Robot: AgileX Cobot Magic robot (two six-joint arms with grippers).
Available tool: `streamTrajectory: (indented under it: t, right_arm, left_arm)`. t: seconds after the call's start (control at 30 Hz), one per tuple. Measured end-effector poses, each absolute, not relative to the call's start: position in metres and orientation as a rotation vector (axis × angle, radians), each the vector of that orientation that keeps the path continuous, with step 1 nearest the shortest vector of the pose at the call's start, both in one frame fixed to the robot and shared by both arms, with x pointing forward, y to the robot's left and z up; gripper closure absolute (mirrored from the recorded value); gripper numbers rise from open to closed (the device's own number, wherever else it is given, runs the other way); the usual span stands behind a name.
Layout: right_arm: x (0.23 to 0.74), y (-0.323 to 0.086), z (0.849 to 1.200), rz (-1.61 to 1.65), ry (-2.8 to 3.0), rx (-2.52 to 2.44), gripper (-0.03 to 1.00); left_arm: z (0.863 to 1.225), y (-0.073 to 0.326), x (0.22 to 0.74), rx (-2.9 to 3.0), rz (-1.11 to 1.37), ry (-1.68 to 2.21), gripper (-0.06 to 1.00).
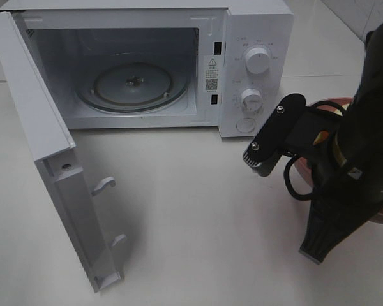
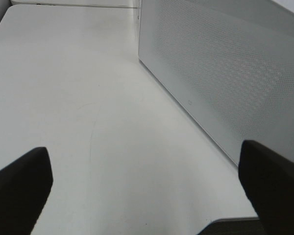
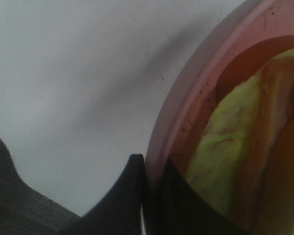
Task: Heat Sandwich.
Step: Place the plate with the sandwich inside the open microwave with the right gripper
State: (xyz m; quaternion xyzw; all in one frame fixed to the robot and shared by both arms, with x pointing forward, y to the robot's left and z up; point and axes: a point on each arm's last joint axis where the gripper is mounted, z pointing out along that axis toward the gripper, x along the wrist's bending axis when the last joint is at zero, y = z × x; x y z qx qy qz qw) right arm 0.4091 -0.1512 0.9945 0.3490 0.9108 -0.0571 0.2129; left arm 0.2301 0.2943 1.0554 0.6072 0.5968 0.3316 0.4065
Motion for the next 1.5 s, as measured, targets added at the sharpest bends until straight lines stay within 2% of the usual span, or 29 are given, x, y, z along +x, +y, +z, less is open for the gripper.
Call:
streamTrajectory:
  t: [0.63,1.5]
  right_arm:
    - [0.377,-0.122,0.998,-0.135,2.673,0.415,0.93]
    - [0.380,-0.107,0.998,-0.043,2.683,-0.212,0.93]
  left_arm:
    - [1.055,0.294,0.230,1.531,0.836,1.505,-0.03]
    - [1.055,0.294,0.230,1.531,0.836,1.505,-0.03]
